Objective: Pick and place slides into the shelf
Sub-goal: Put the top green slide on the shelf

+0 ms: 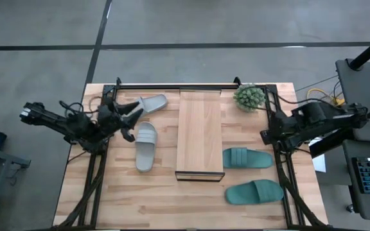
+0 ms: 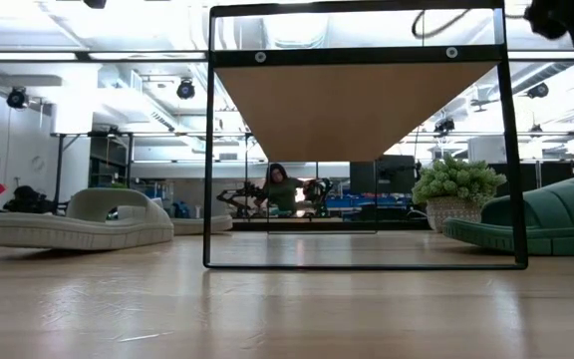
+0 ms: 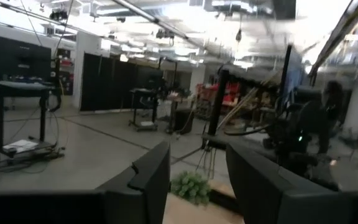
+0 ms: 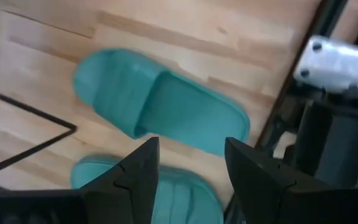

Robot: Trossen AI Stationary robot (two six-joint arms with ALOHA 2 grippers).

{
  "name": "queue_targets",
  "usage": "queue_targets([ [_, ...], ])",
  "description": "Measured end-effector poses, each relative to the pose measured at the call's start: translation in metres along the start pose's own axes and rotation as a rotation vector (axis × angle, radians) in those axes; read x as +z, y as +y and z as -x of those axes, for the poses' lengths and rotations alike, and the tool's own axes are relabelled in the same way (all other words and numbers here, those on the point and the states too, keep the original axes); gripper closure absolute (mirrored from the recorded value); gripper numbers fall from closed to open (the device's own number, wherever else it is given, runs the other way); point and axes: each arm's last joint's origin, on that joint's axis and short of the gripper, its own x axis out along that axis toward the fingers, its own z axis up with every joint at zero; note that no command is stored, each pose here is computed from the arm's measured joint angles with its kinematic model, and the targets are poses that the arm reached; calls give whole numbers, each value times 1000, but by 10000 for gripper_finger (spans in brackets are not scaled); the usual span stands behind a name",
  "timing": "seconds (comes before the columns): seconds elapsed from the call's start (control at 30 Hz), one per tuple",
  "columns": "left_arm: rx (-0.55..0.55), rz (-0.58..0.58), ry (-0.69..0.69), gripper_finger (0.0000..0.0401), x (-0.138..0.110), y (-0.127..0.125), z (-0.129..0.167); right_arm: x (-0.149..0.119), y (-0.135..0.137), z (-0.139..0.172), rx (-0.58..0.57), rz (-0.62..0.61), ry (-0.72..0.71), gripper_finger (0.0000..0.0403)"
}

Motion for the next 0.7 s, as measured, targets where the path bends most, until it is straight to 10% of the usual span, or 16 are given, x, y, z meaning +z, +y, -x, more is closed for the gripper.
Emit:
queue_targets([
  [0.7,-5,4,-5,260,1,0,0,-2,18,-88,140,-120,29,229],
])
